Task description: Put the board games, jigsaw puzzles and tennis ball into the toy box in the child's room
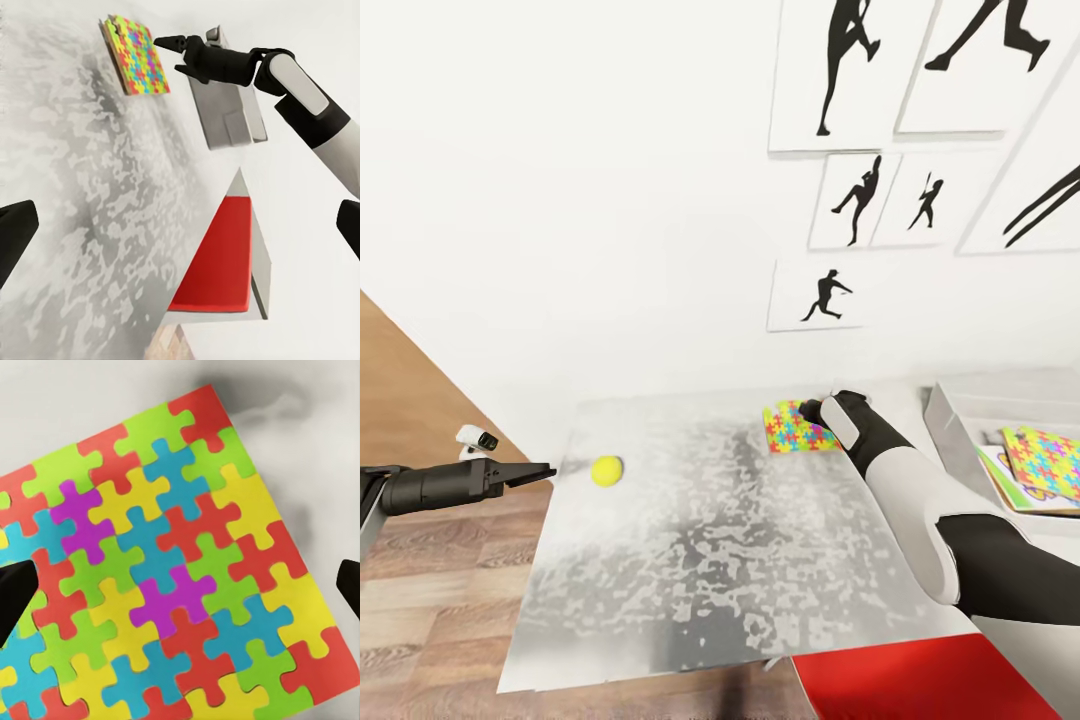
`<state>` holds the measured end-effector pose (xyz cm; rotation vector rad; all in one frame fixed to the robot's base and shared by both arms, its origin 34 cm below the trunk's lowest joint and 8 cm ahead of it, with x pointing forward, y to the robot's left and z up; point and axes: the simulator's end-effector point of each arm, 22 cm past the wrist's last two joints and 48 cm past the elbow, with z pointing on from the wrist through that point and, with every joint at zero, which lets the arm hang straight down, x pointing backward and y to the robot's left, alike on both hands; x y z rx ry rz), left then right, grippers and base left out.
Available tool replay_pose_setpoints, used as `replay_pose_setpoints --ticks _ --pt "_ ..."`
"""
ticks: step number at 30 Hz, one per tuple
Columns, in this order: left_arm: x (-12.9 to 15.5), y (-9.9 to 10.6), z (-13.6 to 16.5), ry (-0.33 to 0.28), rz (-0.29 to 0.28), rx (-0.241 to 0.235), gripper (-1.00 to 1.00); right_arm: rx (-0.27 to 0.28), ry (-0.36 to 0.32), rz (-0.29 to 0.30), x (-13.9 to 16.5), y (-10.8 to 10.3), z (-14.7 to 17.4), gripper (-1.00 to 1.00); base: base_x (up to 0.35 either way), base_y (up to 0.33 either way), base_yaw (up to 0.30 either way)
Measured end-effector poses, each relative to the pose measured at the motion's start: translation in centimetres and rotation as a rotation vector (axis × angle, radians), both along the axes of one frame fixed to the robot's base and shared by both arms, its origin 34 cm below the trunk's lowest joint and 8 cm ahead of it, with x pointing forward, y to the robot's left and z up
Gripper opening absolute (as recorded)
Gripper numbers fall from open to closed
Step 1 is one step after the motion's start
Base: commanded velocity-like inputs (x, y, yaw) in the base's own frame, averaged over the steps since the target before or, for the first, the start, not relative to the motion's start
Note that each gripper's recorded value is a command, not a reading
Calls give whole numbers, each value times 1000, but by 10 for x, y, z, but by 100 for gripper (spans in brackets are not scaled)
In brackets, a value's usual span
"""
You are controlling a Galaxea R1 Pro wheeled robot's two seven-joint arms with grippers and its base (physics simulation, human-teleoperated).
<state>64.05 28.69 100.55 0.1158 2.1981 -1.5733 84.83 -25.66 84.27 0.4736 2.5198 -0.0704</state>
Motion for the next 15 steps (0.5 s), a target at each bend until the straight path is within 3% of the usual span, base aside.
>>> replay_pose_setpoints --ticks 15 --pt "0 0 -13 24 0 0 100 -1 24 0 -4 0 -18 100 0 0 0"
